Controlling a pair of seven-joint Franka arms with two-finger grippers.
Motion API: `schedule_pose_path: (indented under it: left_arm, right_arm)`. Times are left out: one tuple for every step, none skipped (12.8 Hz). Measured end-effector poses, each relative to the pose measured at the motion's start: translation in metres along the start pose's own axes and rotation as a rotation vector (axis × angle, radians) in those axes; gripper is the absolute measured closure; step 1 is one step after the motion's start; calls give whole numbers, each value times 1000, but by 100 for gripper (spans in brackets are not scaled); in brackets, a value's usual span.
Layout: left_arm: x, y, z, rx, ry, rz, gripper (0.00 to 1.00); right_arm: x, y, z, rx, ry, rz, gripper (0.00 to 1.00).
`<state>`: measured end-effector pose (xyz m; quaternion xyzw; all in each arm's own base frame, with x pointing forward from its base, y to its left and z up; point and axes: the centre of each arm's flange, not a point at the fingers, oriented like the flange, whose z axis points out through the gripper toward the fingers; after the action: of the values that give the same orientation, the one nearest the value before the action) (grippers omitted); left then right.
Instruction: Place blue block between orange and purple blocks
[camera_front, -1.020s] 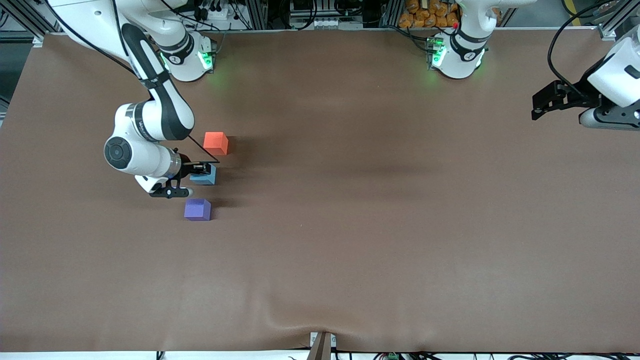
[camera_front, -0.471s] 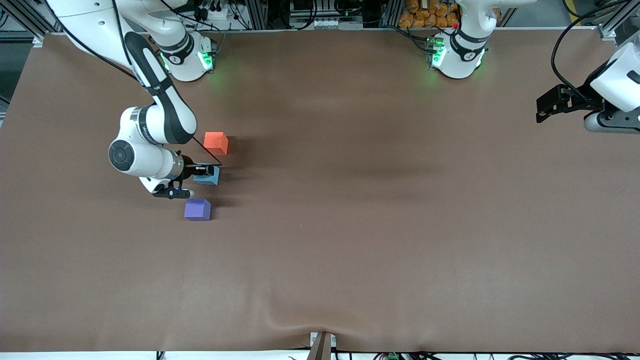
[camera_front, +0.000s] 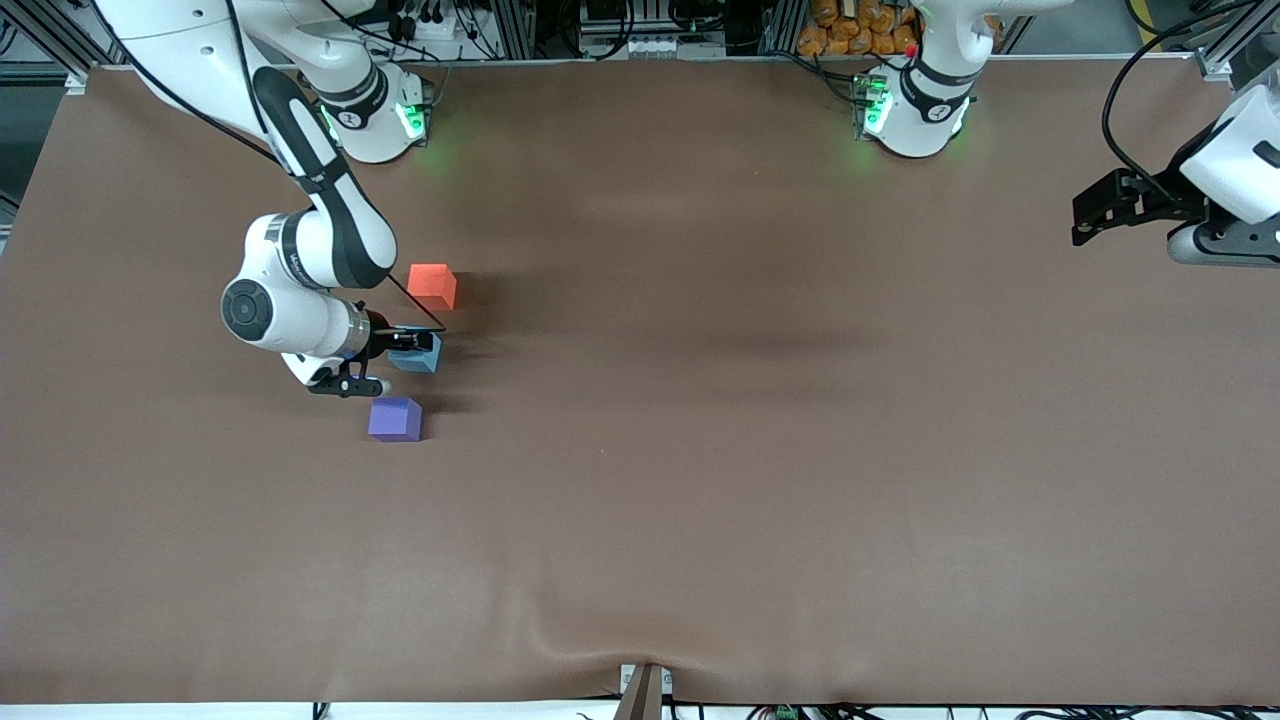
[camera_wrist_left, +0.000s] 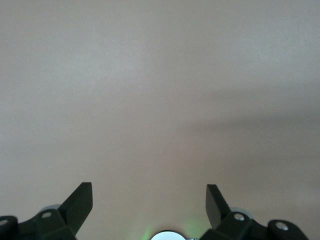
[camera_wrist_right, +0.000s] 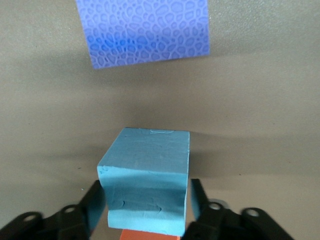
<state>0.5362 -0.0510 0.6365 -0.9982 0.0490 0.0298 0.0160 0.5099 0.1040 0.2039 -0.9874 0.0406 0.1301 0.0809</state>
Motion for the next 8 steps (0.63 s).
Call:
schedule_pose_path:
  left_arm:
    - [0, 0, 0, 0, 1, 0, 0]
    - [0, 0, 0, 0, 1, 0, 0]
    - [0, 0, -1, 0, 2, 0, 0]
    - [0, 0, -2, 0, 5, 0, 0]
    - [0, 0, -5, 0, 11, 0, 0]
    - [0, 1, -8, 0, 17, 3, 0]
    - [0, 3, -9, 0, 21, 5, 0]
    - [0, 4, -10, 0, 21, 7, 0]
  right_arm:
    - [0, -2, -4, 2, -28, -2, 7]
    - [1, -5, -15, 9, -69, -7, 0]
    - [6, -11, -42, 23, -107, -17, 0]
    - [12, -19, -80, 39, -138, -36, 0]
    - [16, -29, -128, 54, -156, -60, 0]
    - [17, -36, -174, 65, -155, -82, 0]
    - [17, -39, -212, 74, -136, -96, 0]
    - [19, -41, -241, 78, -97, -109, 0]
